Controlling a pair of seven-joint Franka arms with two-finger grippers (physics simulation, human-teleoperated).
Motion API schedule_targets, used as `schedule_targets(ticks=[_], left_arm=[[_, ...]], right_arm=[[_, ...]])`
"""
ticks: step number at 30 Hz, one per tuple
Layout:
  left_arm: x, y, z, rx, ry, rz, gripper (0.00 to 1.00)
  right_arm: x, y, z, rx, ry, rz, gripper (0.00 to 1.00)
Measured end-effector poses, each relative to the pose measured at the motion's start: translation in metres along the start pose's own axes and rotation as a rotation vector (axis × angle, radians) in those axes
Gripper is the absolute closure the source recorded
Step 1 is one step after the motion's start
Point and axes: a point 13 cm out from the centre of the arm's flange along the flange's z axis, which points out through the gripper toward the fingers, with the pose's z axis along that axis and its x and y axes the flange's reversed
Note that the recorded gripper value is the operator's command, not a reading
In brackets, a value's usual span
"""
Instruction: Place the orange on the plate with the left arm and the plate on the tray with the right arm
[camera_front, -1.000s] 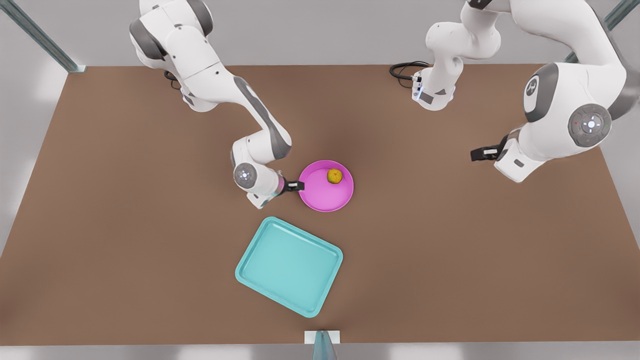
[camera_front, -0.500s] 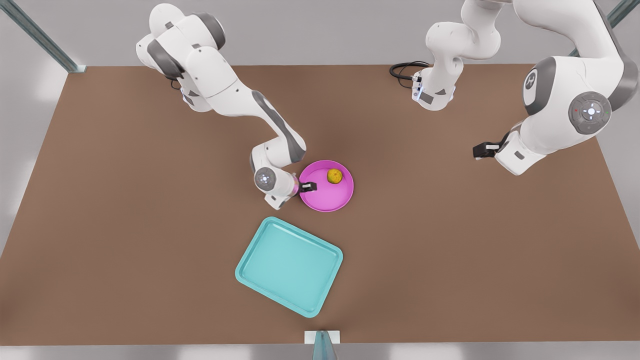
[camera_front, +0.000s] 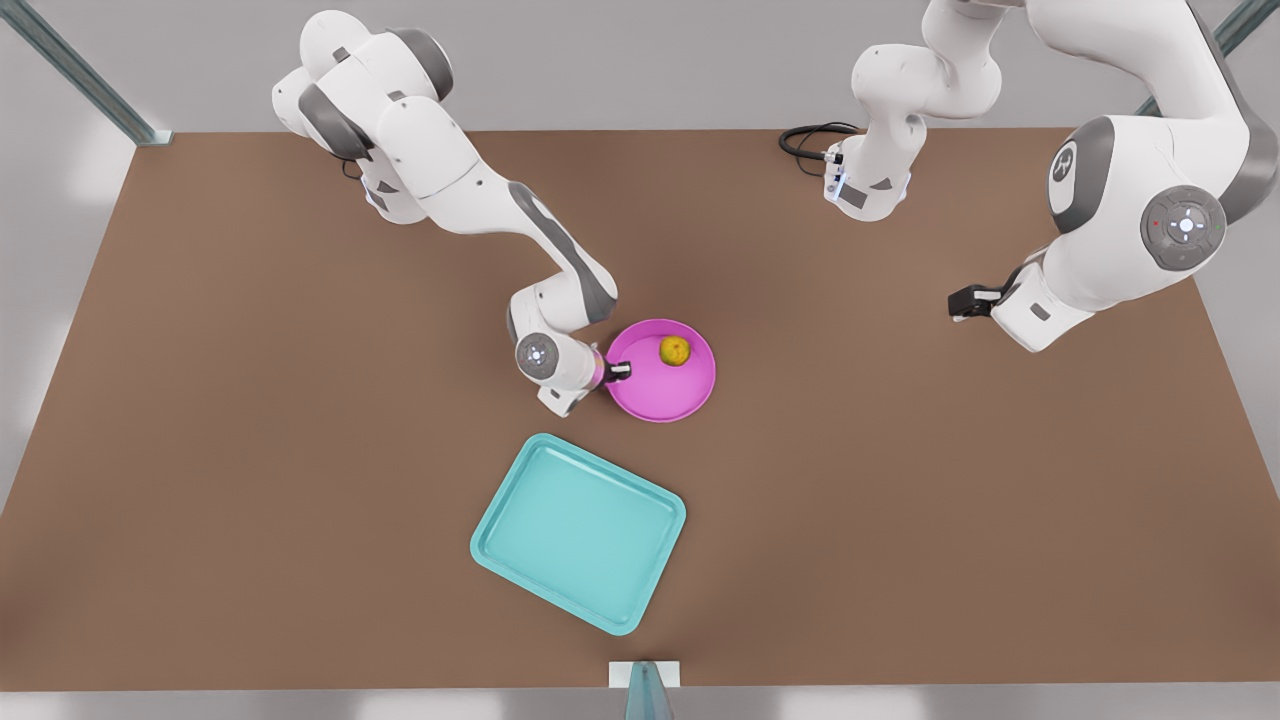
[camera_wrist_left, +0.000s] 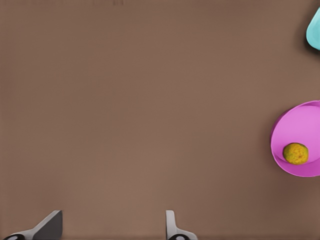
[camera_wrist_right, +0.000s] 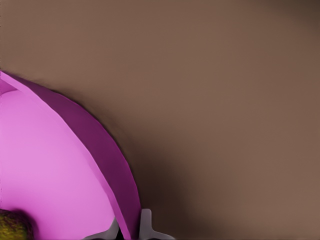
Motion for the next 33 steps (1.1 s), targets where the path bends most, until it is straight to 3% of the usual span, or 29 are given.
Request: schedule_targets(ticks=[9, 14, 22, 29, 30, 31, 33], left_arm=[[0.000, -0.001, 0.000, 0.000, -0.001, 0.015, 0.00], [-0.001, 0.000, 0.000, 0.000, -0.002, 0.019, 0.00], [0.000, -0.001, 0.000, 0.000, -0.002, 0.025, 0.00], [0.000, -0.001, 0.000, 0.000, -0.001, 0.027, 0.00], [0.000, -0.001, 0.000, 0.000, -0.001, 0.028, 0.00], [0.000, -0.001, 0.000, 0.000, -0.001, 0.028, 0.00], [0.000, -0.001, 0.000, 0.000, 0.000, 0.029, 0.00]], right_arm=[[-0.019, 0.018, -0.037, -0.051, -0.035, -0.017, 0.79], [-0.067, 0.000, -0.100, -0.117, -0.090, 0.039, 0.79], [-0.148, -0.116, -0.181, -0.221, -0.144, 0.236, 0.79], [-0.211, -0.139, -0.174, -0.282, -0.173, 0.270, 0.79], [-0.213, -0.142, -0.174, -0.284, -0.173, 0.273, 0.74], [-0.213, -0.144, -0.174, -0.283, -0.171, 0.275, 0.00], [-0.211, -0.141, -0.177, -0.286, -0.163, 0.273, 0.00]])
